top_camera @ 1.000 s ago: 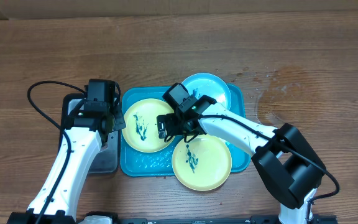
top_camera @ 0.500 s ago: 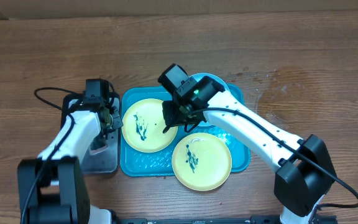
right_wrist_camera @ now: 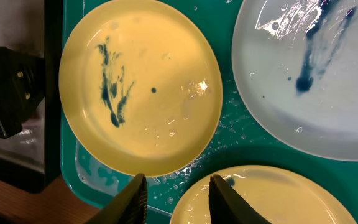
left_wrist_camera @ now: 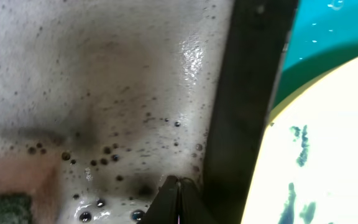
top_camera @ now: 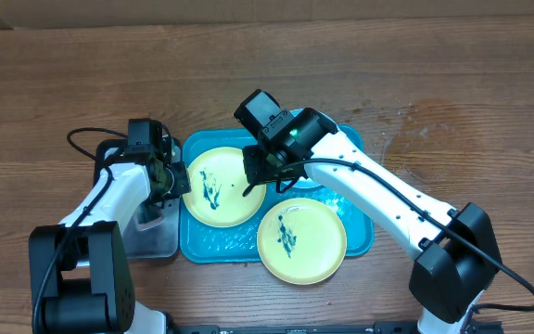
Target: Clean dirty plates on tray and stack at the side
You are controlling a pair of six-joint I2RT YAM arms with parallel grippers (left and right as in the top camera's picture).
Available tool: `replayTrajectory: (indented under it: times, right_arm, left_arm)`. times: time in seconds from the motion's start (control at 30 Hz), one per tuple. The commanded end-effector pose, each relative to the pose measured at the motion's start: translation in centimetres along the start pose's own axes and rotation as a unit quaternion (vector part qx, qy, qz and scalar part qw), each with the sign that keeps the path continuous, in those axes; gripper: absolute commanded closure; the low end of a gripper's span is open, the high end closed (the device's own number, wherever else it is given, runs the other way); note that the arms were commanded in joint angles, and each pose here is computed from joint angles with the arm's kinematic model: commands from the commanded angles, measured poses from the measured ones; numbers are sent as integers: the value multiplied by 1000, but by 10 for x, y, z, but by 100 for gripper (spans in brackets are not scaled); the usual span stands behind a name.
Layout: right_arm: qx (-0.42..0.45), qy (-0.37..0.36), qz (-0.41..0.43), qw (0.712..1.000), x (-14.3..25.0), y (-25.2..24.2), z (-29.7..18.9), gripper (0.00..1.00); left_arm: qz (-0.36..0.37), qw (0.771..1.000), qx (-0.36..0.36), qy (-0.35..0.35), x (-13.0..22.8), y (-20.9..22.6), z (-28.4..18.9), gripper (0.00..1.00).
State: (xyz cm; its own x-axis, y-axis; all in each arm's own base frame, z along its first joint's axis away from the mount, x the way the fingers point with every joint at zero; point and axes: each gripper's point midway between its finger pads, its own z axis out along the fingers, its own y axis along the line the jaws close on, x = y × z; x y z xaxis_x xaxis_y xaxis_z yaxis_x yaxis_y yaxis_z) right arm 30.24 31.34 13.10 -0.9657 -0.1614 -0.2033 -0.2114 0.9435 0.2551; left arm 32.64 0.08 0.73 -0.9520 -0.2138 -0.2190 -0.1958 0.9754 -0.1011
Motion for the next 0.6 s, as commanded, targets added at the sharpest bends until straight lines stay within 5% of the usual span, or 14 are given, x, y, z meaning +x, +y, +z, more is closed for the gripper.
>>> replayTrajectory:
  times: [0.0, 0.57]
  right_arm:
    - [-2, -38, -8, 999, -12, 4, -22, 66]
    - [33, -53, 13, 998, -21, -15, -23, 66]
  left_arm:
    - [37, 998, 52, 9, 7, -25, 2, 96]
    - [85, 993, 86, 4, 11, -62, 1, 96]
